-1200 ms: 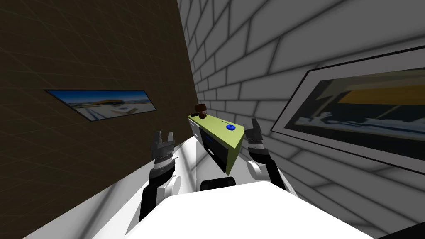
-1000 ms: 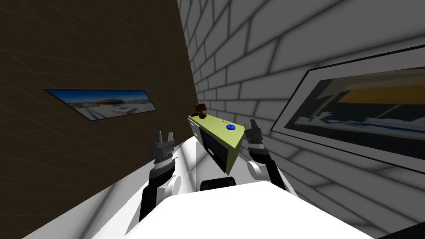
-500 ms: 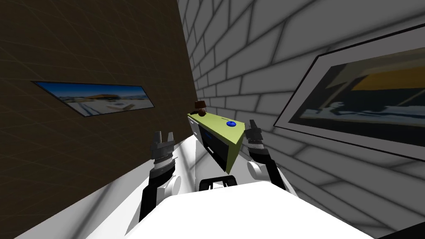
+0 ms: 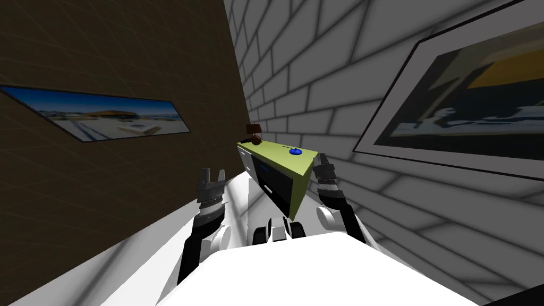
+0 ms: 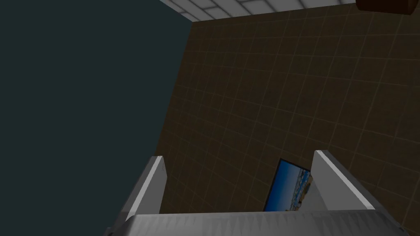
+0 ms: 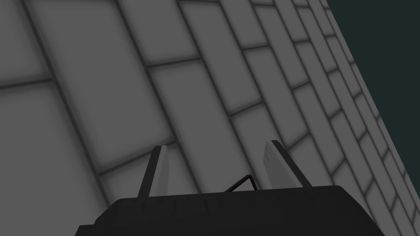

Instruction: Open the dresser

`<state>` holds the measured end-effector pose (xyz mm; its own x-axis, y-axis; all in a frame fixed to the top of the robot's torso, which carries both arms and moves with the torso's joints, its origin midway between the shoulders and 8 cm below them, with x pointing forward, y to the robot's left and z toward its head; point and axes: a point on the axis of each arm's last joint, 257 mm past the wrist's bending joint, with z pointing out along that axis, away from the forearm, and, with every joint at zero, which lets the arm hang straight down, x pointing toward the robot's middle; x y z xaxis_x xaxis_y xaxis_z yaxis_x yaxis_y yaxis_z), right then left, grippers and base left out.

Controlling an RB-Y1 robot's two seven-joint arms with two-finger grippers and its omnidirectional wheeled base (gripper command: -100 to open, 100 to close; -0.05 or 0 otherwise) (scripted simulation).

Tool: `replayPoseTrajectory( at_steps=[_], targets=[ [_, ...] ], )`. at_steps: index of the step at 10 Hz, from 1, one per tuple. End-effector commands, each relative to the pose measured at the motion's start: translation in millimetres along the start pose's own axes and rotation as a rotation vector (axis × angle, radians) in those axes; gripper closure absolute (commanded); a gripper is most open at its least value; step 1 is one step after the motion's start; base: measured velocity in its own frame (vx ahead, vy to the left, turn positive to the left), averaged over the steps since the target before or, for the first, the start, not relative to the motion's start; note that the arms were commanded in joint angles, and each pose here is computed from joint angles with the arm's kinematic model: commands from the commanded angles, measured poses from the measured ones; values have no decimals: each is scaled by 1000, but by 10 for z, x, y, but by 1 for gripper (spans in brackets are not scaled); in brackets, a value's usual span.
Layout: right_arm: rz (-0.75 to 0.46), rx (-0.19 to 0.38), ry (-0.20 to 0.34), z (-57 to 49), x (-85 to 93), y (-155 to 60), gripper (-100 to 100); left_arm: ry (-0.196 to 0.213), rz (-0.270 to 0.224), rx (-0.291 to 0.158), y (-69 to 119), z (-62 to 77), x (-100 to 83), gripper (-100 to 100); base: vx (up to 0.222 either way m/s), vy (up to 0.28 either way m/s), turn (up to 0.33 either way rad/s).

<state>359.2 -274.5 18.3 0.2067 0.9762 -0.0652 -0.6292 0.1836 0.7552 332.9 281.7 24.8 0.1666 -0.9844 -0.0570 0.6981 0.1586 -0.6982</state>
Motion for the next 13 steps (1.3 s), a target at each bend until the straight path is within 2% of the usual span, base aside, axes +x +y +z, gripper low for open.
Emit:
replayPoseTrajectory(
  at_steps=[1, 4, 5, 7, 10, 13],
  targets=[
    [0, 0, 0, 0, 0, 0, 0, 80, -1, -80, 329, -59, 210, -100, 61, 46, -237],
    [0, 0, 0, 0, 0, 0, 0, 122, -6, -145, 596, -134, 350, -100, 54, 53, -159],
    [0, 0, 0, 0, 0, 0, 0, 150, -9, -189, 775, -196, 444, -100, 58, 52, -259],
    [0, 0, 0, 0, 0, 0, 0, 178, -10, -232, 946, -264, 534, -100, 54, 49, -173],
    [0, 0, 0, 0, 0, 0, 0, 243, -6, -328, 1318, -445, 724, -100, 51, 52, -198],
    [0, 0, 0, 0, 0, 0, 0, 282, 2, -379, 1510, -559, 816, -100, 35, 43, -130]
  ],
)
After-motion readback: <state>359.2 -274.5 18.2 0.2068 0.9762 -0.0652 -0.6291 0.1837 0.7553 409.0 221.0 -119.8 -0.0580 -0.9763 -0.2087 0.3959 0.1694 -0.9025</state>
